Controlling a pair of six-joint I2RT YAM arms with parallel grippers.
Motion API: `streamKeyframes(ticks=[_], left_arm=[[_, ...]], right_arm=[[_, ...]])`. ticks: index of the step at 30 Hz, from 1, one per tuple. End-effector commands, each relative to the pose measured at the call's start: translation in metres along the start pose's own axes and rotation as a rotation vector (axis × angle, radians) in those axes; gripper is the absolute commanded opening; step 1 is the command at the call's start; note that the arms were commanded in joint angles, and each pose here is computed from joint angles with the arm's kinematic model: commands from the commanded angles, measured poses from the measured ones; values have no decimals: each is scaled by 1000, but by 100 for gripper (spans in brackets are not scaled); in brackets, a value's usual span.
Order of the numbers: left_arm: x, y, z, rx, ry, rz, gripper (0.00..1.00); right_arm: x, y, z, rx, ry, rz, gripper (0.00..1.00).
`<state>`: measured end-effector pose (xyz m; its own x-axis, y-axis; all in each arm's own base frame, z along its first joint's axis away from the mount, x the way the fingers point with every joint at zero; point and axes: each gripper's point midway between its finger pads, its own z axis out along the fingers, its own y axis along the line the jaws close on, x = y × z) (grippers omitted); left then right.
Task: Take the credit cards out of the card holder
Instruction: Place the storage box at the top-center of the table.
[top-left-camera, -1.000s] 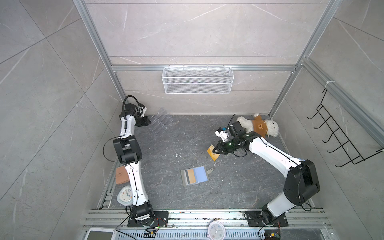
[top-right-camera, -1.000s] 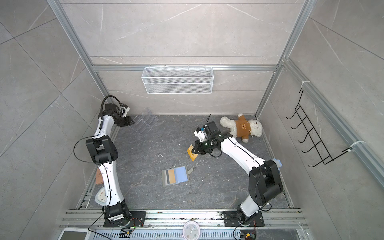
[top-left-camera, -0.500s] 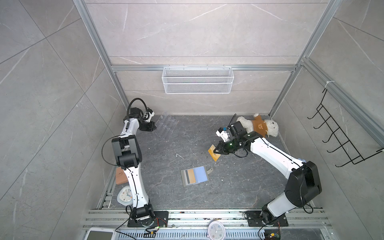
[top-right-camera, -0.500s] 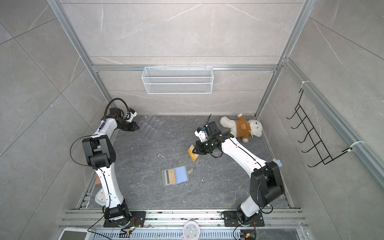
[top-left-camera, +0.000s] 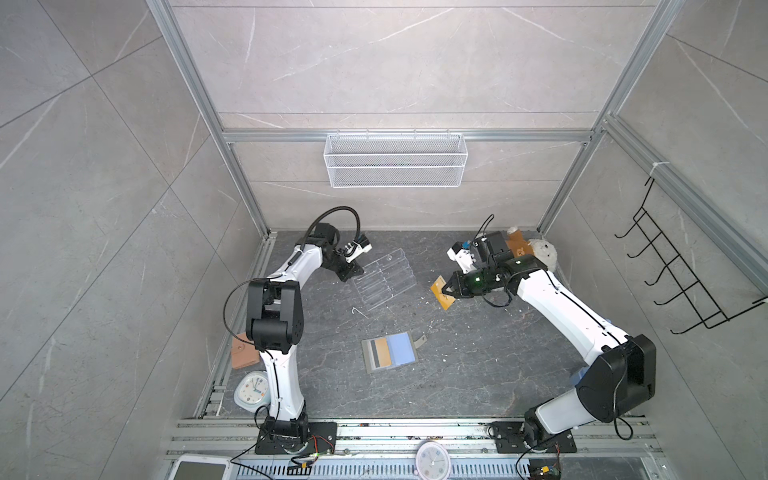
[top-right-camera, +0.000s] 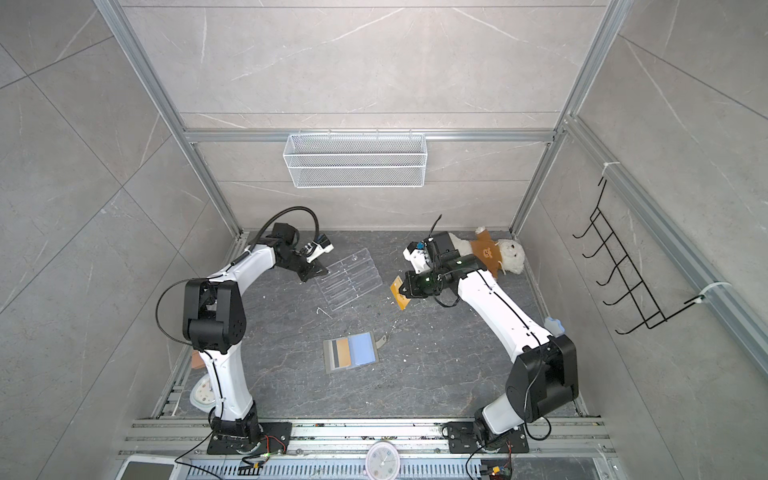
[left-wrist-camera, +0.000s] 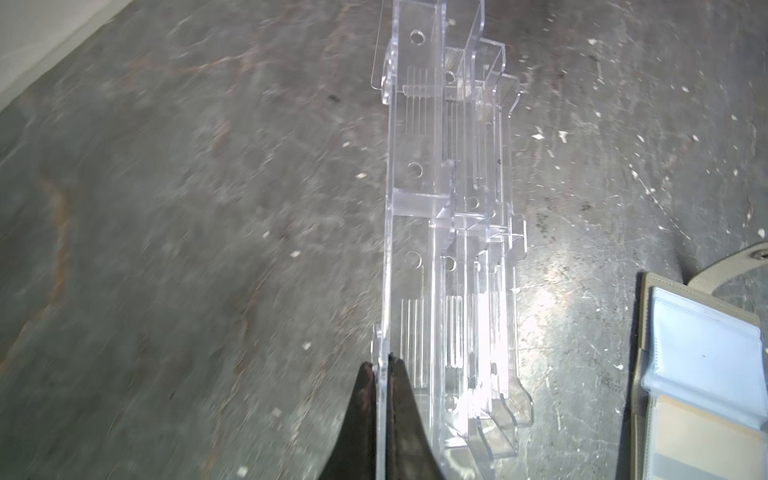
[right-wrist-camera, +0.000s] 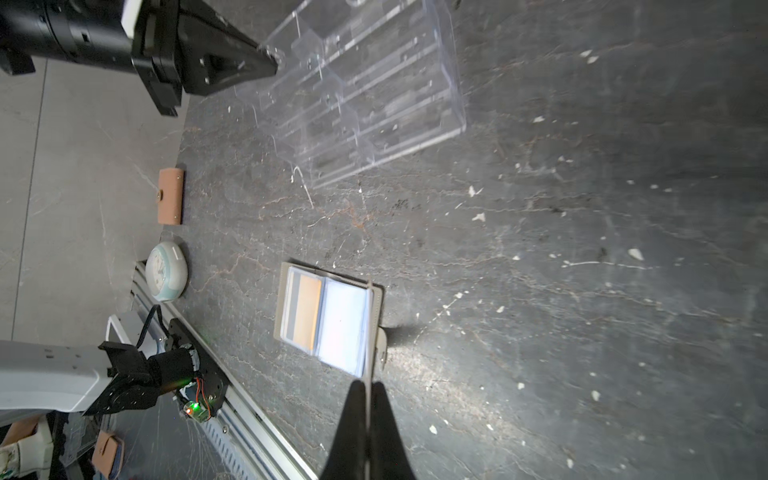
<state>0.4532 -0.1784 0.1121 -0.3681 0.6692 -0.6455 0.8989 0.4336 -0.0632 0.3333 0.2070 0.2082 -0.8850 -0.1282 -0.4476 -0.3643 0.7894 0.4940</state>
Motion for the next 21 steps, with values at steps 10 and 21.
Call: streamKeyframes(ticks=[10, 21], left_arm=[[-37, -45, 17, 48, 80, 415, 0], [-37, -41, 48, 11, 140, 505, 13]], right_arm=[[-16, -8, -14, 11, -40, -175, 0], [-17, -17, -1, 19, -16, -187, 0]])
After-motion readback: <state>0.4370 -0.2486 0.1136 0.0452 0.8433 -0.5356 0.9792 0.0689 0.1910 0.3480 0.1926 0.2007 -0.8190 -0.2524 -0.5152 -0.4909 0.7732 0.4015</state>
